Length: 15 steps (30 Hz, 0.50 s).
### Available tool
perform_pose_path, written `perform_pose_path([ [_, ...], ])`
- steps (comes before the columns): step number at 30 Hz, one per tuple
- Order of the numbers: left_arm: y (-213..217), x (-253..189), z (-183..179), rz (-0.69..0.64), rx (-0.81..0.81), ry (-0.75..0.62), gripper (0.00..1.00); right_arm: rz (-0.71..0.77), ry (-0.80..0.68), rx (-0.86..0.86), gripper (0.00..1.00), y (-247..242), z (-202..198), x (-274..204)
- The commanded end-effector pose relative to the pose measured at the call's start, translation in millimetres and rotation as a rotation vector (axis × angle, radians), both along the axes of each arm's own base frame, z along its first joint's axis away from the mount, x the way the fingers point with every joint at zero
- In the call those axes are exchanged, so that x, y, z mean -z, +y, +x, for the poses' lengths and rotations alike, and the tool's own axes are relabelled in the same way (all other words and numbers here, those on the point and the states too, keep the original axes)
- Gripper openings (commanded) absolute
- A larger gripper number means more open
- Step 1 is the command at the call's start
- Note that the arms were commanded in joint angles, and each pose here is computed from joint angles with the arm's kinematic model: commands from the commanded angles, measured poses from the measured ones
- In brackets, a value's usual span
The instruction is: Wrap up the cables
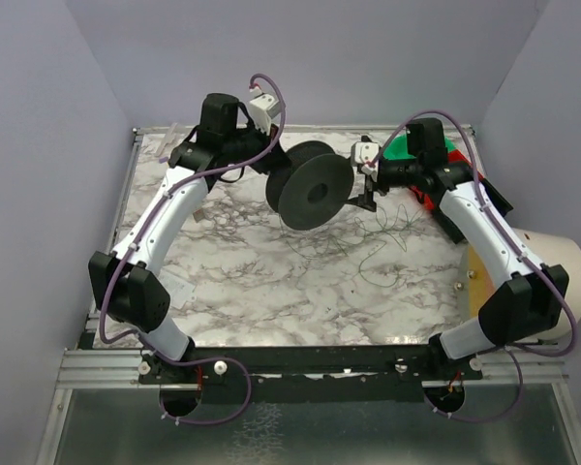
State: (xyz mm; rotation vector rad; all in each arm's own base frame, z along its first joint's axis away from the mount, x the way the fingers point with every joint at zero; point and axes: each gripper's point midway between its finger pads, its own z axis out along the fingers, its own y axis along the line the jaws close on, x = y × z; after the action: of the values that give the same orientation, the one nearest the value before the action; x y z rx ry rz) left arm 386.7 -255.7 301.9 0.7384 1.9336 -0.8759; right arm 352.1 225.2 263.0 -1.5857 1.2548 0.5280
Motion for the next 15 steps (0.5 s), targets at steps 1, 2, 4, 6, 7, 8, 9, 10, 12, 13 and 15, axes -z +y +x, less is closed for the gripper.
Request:
perform_pose_path([
  [1, 43, -45, 36, 0.000, -0.313, -0.119, 0.00, 0.037, 0.041, 0.173, 1.00, -14, 1, -29],
  [2, 48, -47, 39, 0.004, -0.354, -0.121, 0.00, 0.048, 0.037, 0.194, 1.00, -16, 0, -35],
  [4, 59, -52, 46, 0.011, -0.437, -0.131, 0.00, 0.093, 0.045, 0.251, 1.00, -18, 1, -45],
  [6, 68, -57, 49, 0.015, -0.497, -0.142, 0.00, 0.108, 0.061, 0.255, 1.00, -18, -4, -46],
  [7, 73, -60, 51, 0.017, -0.526, -0.149, 0.00, 0.109, 0.080, 0.236, 1.00, -16, -10, -42],
  [8, 77, -62, 53, 0.017, -0.559, -0.152, 0.00, 0.098, 0.085, 0.201, 1.00, -15, -16, -37],
  [9, 81, -63, 54, 0.015, -0.583, -0.154, 0.00, 0.084, 0.086, 0.151, 1.00, -13, -24, -31],
  [10, 82, -64, 54, 0.010, -0.590, -0.156, 0.00, 0.079, 0.086, 0.098, 1.00, -9, -32, -24],
  [12, 82, -63, 53, -0.001, -0.598, -0.151, 0.00, 0.080, 0.098, 0.029, 1.00, -1, -42, -6],
  [13, 81, -62, 52, -0.006, -0.598, -0.148, 0.00, 0.069, 0.091, 0.003, 1.00, 4, -46, 4],
  [15, 80, -61, 51, -0.018, -0.591, -0.143, 0.00, 0.031, 0.068, -0.031, 1.00, 16, -50, 25],
])
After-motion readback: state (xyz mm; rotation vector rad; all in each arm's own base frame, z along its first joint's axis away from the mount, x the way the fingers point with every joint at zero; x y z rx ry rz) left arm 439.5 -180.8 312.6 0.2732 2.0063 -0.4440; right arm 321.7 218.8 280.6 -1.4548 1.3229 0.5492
